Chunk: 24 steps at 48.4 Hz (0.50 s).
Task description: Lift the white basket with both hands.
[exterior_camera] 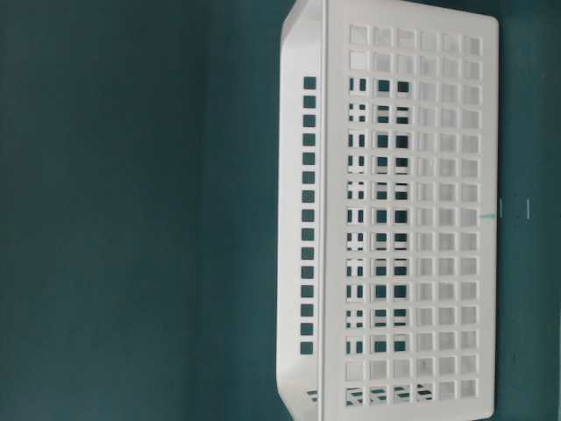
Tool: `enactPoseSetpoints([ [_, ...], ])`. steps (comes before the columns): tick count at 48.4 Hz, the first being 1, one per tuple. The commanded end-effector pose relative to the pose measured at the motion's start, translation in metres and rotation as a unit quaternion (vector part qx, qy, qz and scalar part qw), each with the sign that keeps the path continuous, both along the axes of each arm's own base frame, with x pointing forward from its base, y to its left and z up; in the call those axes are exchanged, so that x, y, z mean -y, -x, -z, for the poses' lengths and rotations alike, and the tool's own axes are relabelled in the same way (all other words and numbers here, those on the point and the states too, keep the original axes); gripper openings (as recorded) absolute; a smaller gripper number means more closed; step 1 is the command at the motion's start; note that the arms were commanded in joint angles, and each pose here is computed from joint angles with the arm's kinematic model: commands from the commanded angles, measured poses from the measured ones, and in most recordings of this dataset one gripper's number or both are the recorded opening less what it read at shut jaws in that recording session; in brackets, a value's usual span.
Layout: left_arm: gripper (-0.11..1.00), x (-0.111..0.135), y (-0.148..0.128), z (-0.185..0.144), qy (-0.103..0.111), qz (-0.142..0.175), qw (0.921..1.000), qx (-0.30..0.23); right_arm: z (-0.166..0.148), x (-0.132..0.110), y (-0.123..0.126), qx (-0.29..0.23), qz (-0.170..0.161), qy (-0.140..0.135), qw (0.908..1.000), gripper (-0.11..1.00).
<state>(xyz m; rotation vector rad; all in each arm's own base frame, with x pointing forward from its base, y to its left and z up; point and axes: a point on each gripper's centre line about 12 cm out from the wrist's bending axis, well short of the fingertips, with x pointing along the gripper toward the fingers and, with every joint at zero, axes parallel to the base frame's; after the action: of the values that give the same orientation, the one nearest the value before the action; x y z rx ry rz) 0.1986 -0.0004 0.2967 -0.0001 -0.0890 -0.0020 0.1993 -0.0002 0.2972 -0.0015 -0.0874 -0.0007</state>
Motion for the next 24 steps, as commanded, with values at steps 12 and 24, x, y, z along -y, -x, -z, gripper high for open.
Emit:
enactPoseSetpoints([
  [12, -0.06, -0.003, -0.006, -0.015, 0.083, 0.001, 0.9966, -0.003, -0.005, 0.009, -0.006, -0.035, 0.020, -0.158, 0.9867, -0.01],
  [24, -0.06, -0.004, -0.015, -0.029, 0.177, -0.003, 0.9827, -0.056, -0.013, 0.035, -0.025, -0.162, 0.092, -0.352, 0.9172, -0.02],
])
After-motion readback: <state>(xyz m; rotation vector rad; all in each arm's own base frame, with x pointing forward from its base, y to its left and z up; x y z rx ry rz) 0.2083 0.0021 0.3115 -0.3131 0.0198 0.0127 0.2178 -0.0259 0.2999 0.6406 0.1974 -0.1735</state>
